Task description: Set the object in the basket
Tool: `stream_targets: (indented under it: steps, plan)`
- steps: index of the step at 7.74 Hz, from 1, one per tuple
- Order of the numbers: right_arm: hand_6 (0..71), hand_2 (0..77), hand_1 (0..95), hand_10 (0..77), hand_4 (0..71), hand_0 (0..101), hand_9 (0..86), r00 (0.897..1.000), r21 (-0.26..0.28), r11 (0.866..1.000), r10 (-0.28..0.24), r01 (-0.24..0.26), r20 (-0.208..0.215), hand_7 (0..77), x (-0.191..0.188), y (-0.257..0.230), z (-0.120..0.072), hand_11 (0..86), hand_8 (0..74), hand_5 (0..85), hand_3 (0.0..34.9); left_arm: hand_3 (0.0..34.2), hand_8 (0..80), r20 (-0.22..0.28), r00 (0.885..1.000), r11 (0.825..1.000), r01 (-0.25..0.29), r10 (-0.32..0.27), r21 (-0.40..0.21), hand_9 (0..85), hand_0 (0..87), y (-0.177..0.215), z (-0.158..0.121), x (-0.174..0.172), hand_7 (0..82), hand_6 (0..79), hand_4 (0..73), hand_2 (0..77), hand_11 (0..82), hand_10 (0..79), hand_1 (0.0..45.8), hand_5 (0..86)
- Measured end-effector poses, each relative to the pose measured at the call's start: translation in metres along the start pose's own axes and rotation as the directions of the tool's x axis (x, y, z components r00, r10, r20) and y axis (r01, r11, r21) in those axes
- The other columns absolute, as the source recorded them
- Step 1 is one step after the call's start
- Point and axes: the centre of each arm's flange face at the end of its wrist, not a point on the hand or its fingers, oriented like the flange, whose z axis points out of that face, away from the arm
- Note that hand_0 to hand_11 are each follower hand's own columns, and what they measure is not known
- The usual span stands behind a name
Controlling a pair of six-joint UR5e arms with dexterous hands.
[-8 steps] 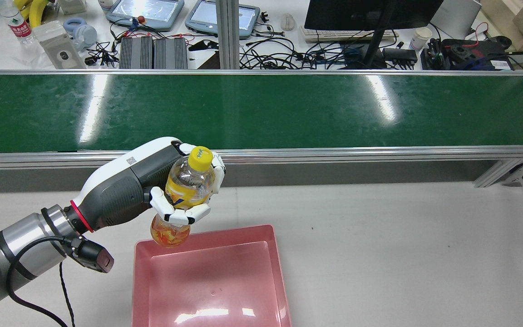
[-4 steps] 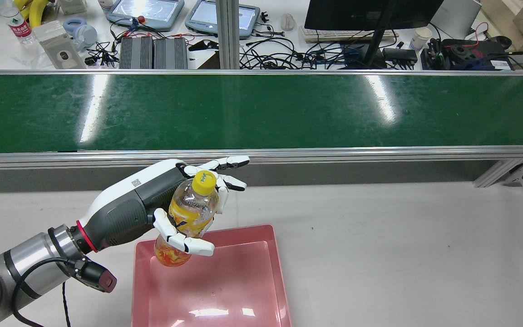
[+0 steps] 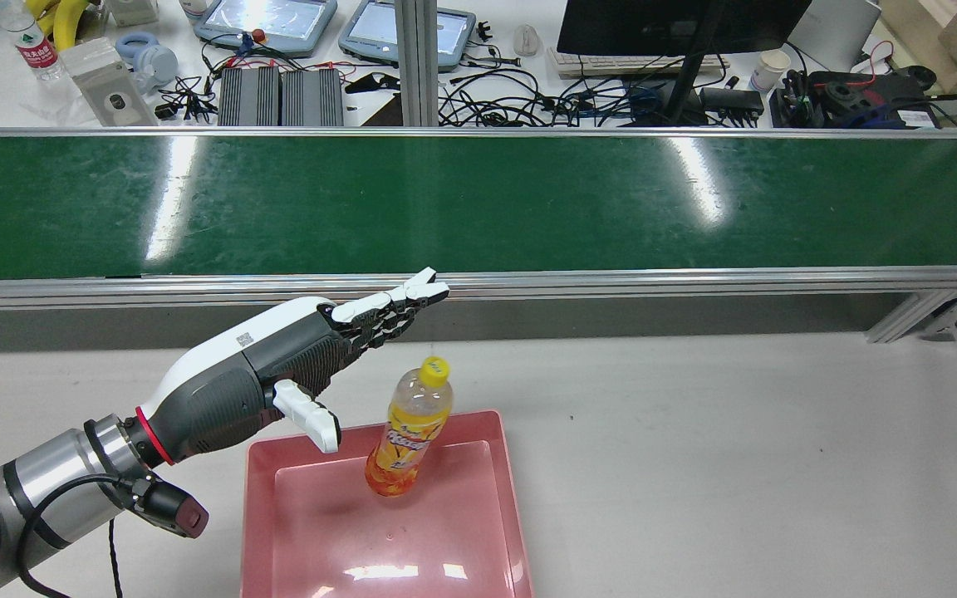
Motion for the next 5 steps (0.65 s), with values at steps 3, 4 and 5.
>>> stream_targets:
  steps: [3, 4, 5]
  plan:
    - [0.0, 0.5, 0.0, 0.0, 0.0, 0, 0.0, 1.000, 0.000, 1.000, 0.000, 0.000, 0.001, 0.5, -0.0004, 0.0001, -0.0001, 0.0, 0.0, 0.0, 0.1, 4.2, 4.4, 0.001, 1.000, 1.000, -0.002, 0.002, -0.002, 3.8, 39.2, -0.0005, 0.0002, 0.0001, 1.1, 1.6, 14.2, 0.0, 7.6, 6.0, 1.1, 10.9]
    - [0.0, 0.5, 0.0, 0.0, 0.0, 0, 0.0, 1.000, 0.000, 1.000, 0.000, 0.000, 0.001, 0.5, -0.0006, 0.0001, -0.0001, 0.0, 0.0, 0.0, 0.1, 2.9, 4.4, 0.004, 1.000, 1.000, -0.001, 0.001, -0.003, 4.4, 40.3, -0.0001, 0.0001, -0.0010, 1.1, 1.6, 14.7, 0.0, 7.6, 5.4, 1.1, 12.0]
    - [0.0, 0.5, 0.0, 0.0, 0.0, 0, 0.0, 1.000, 0.000, 1.000, 0.000, 0.000, 0.001, 0.5, -0.0004, 0.0001, -0.0001, 0.0, 0.0, 0.0, 0.0, 2.9, 4.4, 0.005, 1.000, 1.000, 0.000, 0.000, -0.005, 4.4, 40.3, 0.0005, 0.0003, -0.0019, 1.1, 1.6, 14.7, 0.0, 7.6, 5.4, 1.1, 12.0]
